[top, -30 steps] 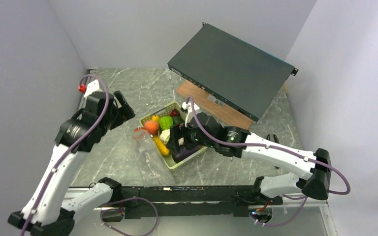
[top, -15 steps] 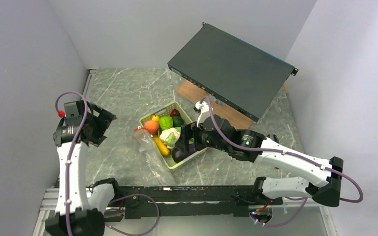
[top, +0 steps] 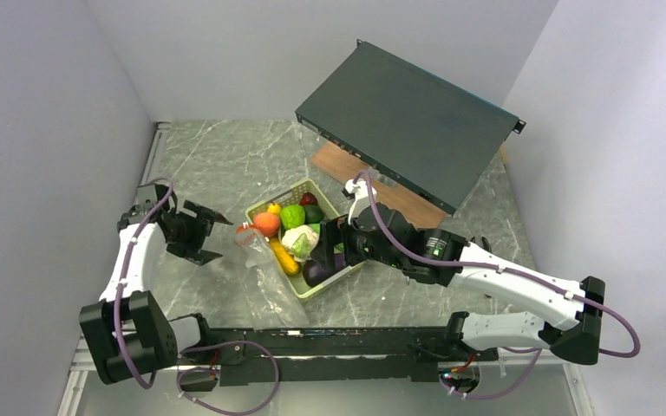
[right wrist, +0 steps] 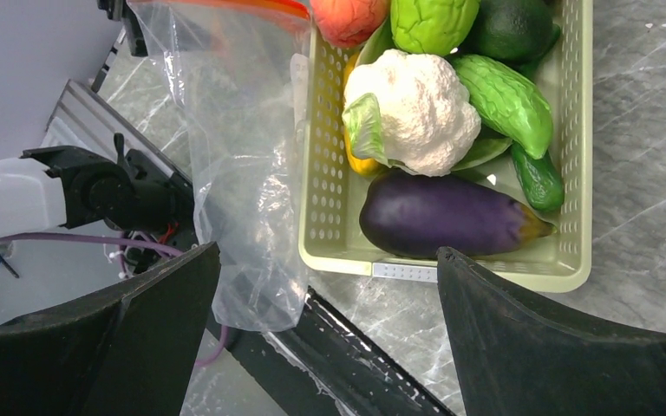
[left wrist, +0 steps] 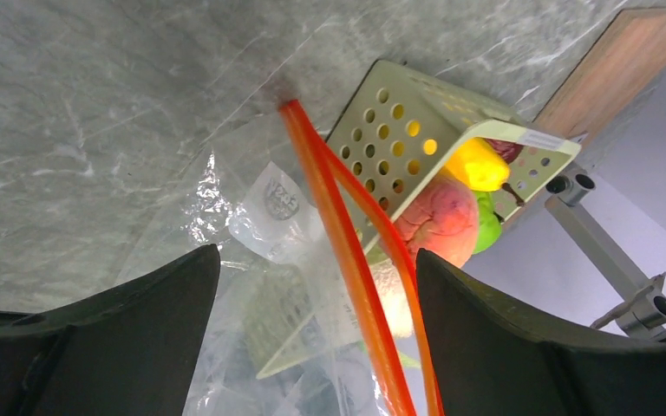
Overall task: Place the food in the zip-top bag and seal the zipper
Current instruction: Pick up the zipper food storage bag at the center of the board, then open the zipper of the food storage bag at the center of the board.
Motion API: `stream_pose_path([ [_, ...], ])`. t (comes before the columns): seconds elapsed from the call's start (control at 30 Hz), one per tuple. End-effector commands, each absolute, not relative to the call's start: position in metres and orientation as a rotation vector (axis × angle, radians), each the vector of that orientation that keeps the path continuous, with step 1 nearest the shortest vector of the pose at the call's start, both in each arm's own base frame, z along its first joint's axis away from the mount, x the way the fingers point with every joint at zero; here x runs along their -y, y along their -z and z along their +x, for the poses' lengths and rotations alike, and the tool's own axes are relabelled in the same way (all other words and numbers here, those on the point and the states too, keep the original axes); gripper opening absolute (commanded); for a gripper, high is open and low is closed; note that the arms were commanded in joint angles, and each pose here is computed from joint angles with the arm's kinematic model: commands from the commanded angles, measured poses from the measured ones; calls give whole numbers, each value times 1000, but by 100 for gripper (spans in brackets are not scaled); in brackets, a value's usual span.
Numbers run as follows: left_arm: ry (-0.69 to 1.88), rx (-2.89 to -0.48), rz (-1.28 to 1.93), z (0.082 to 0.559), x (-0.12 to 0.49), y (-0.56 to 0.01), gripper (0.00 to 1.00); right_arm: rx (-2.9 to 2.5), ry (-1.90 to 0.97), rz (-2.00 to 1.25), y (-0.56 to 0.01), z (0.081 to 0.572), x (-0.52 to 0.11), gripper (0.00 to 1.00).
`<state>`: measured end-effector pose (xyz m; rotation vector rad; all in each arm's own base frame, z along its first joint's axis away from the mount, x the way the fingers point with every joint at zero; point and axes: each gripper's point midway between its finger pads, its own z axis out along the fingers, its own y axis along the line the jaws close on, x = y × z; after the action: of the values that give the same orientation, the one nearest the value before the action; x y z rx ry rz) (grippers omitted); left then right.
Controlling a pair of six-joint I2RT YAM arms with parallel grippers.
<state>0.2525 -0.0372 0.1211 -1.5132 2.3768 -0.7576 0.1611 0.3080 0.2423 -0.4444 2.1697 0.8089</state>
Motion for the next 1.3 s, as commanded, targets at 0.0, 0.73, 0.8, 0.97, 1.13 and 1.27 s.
stream_pose_path([
  [0.0, 881, -2356, -1494, 262, 52, -121, 88, -2151, -800, -449, -245, 164, -311, 97],
  [0.73, 628, -2407, -1369, 254, 46, -121, 28, -2168, -820, -446, -241, 161, -314, 97],
  [0.8, 508, -2358, -1341, 252, 30, -134, 22, -2173, -812, -445, -239, 161, -312, 97],
  [0.97, 190, -2213, -1176, 243, -17, -187, 11, -2163, -819, -439, -239, 161, -311, 97],
  [1.13, -112, -2106, -864, 228, -59, -250, 0, -2178, -847, -460, -235, 159, -321, 97],
  [1.27, -260, -2053, -635, 214, -72, -282, 0, -2190, -866, -481, -230, 158, -329, 97],
])
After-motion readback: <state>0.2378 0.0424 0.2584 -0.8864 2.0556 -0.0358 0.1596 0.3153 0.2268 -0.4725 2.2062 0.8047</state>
